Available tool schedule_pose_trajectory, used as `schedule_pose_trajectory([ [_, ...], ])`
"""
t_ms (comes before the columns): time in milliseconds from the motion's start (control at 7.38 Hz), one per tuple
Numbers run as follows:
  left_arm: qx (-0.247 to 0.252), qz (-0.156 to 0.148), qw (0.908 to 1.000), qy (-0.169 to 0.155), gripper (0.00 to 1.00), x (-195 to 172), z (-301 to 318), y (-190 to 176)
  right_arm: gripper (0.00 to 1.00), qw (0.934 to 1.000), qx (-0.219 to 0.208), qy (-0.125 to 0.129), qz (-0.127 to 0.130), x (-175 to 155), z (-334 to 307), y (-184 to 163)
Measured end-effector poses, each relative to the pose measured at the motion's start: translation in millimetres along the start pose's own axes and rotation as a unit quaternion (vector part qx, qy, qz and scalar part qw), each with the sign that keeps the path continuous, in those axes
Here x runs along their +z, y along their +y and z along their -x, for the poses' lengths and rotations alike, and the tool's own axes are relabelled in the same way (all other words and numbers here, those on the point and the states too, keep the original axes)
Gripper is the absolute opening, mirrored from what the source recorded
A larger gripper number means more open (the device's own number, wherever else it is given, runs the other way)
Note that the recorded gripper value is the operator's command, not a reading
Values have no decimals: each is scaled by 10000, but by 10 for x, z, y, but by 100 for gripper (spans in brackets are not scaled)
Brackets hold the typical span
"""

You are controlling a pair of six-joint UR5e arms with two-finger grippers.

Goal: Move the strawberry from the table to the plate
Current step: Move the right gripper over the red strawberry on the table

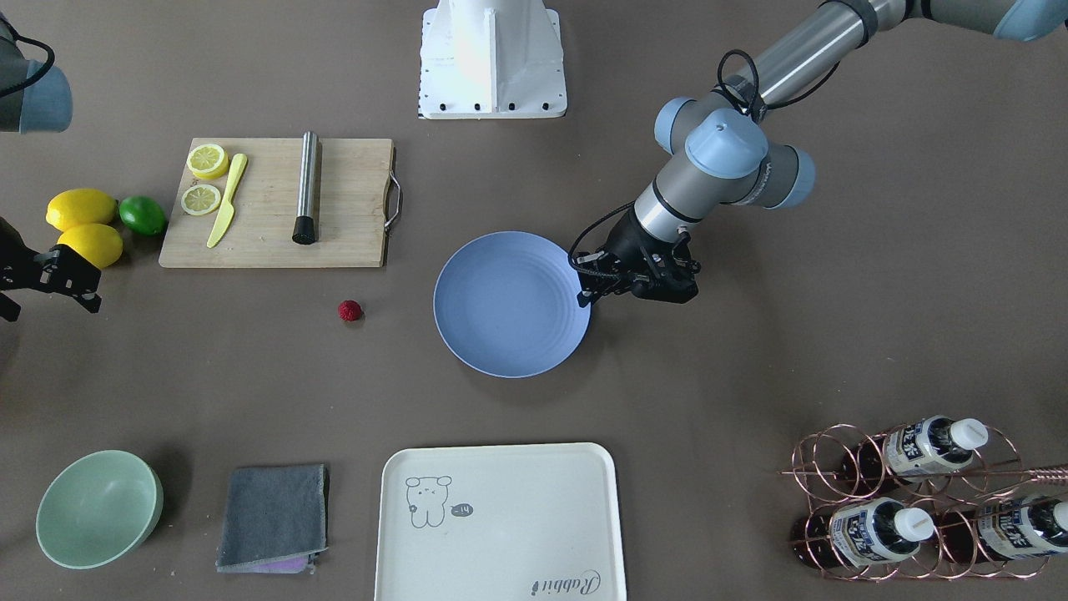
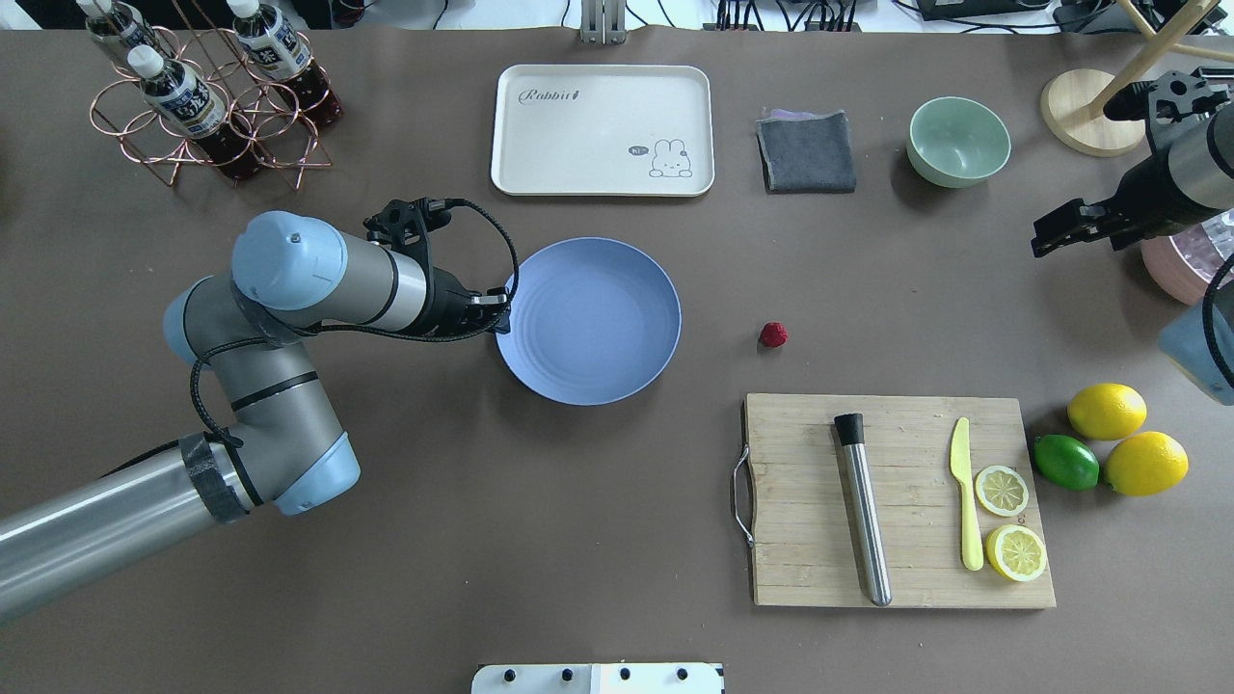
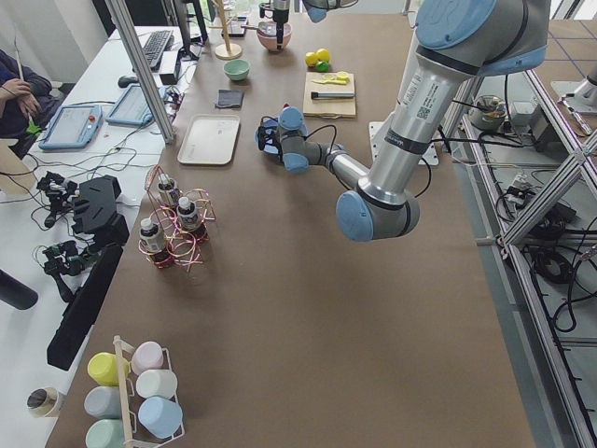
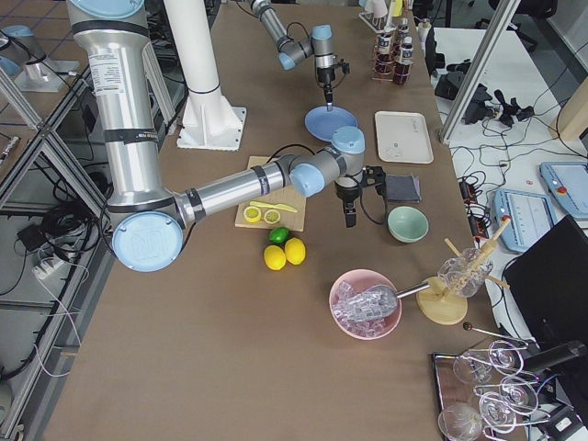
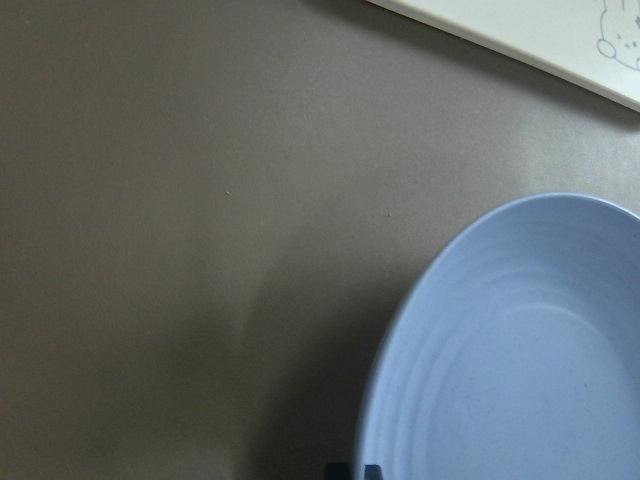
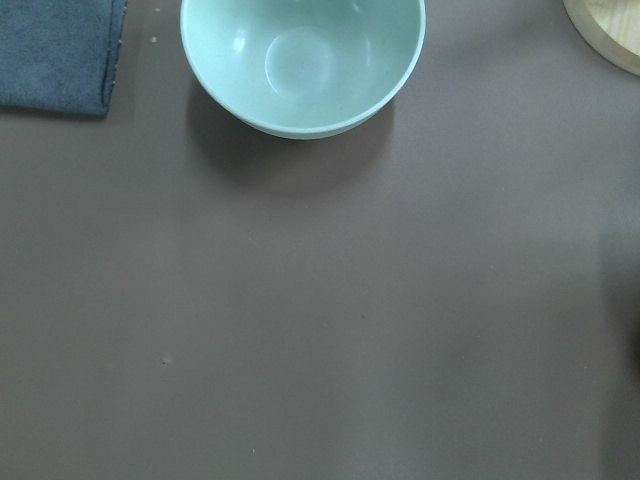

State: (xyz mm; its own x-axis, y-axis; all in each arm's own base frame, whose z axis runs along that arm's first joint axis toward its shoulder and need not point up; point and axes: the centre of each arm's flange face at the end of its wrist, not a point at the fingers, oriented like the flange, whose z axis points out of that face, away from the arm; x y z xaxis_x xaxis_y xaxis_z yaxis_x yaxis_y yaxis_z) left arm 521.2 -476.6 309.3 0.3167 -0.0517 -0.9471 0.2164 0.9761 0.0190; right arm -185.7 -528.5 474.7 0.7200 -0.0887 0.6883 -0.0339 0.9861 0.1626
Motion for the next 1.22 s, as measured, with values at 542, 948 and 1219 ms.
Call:
schedule_pose_trajectory([
  [542, 5, -93, 9999, 49, 98, -166, 55, -145, 99, 9998, 159, -119, 3, 55, 466, -84],
  [948, 93, -32, 9999, 51, 98, -719, 509, -514, 98, 9983, 547, -224, 18, 346, 1585, 62],
  [1219, 187, -64, 9998, 37, 98, -895, 667, -573, 91, 9982, 549, -229, 60, 645, 2339, 288],
])
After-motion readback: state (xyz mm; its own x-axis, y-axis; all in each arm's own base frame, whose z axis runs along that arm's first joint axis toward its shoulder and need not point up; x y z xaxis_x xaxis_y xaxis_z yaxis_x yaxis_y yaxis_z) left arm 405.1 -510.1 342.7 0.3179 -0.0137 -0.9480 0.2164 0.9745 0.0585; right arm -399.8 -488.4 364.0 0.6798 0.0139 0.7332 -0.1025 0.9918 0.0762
